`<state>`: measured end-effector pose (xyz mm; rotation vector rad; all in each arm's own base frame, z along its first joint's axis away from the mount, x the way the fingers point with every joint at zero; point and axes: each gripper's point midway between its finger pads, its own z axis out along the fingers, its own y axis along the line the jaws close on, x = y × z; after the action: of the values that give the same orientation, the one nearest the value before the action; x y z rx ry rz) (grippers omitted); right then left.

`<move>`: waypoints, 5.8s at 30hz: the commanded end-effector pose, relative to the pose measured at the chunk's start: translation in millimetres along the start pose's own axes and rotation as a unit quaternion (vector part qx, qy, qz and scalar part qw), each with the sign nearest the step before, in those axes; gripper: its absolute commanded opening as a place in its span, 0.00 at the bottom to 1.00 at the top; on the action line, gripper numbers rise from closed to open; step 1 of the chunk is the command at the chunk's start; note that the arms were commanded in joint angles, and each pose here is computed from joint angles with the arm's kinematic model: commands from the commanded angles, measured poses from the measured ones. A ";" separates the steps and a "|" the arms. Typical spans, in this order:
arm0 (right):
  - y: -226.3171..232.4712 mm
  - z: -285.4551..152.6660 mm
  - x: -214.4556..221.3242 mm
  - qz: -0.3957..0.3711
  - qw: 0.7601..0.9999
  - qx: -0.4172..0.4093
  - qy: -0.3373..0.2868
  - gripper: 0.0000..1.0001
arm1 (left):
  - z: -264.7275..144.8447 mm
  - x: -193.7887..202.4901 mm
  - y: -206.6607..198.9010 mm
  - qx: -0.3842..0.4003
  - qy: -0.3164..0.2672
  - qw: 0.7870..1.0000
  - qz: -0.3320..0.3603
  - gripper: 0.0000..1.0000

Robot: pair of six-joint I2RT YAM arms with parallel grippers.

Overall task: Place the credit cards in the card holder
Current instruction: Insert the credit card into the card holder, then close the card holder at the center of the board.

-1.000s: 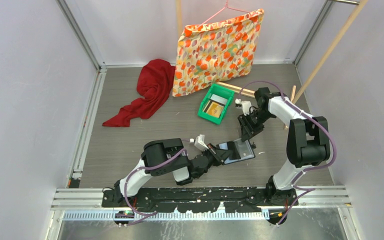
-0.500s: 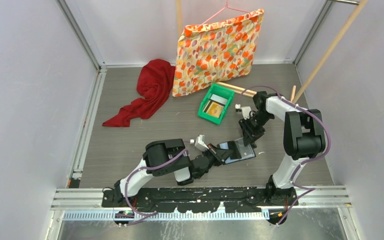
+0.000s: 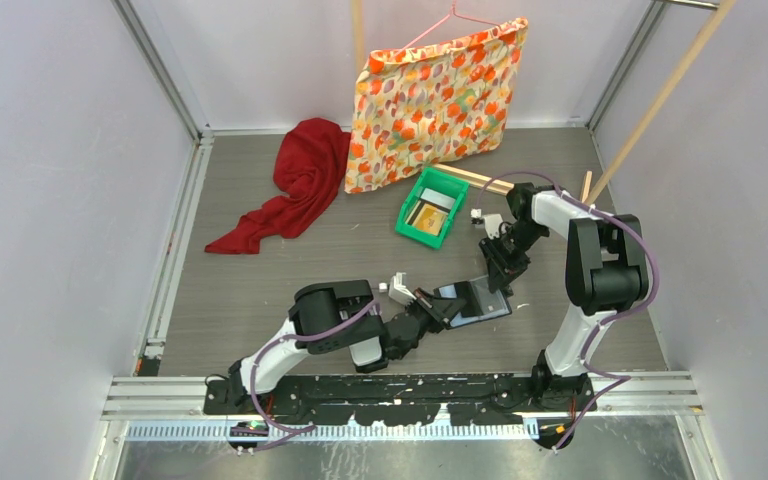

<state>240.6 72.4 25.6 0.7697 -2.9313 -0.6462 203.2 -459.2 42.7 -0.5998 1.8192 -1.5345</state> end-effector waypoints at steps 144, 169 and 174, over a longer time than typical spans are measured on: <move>-18.2 10.1 6.0 -0.004 0.998 0.051 0.023 0.38 | -56.4 -21.7 -0.4 -0.147 0.197 0.957 0.152 0.84; -19.0 15.9 11.1 0.015 0.999 0.024 0.039 0.36 | -29.0 -16.4 -47.1 0.017 0.175 0.974 0.139 0.69; -13.8 11.9 6.8 0.008 1.000 0.015 0.026 0.36 | -25.7 -16.2 -35.0 -0.038 0.182 0.972 0.141 0.65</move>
<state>232.7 76.8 20.9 0.6763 -2.8821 -0.6778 184.8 -425.8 57.0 -0.0963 2.1821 -1.4261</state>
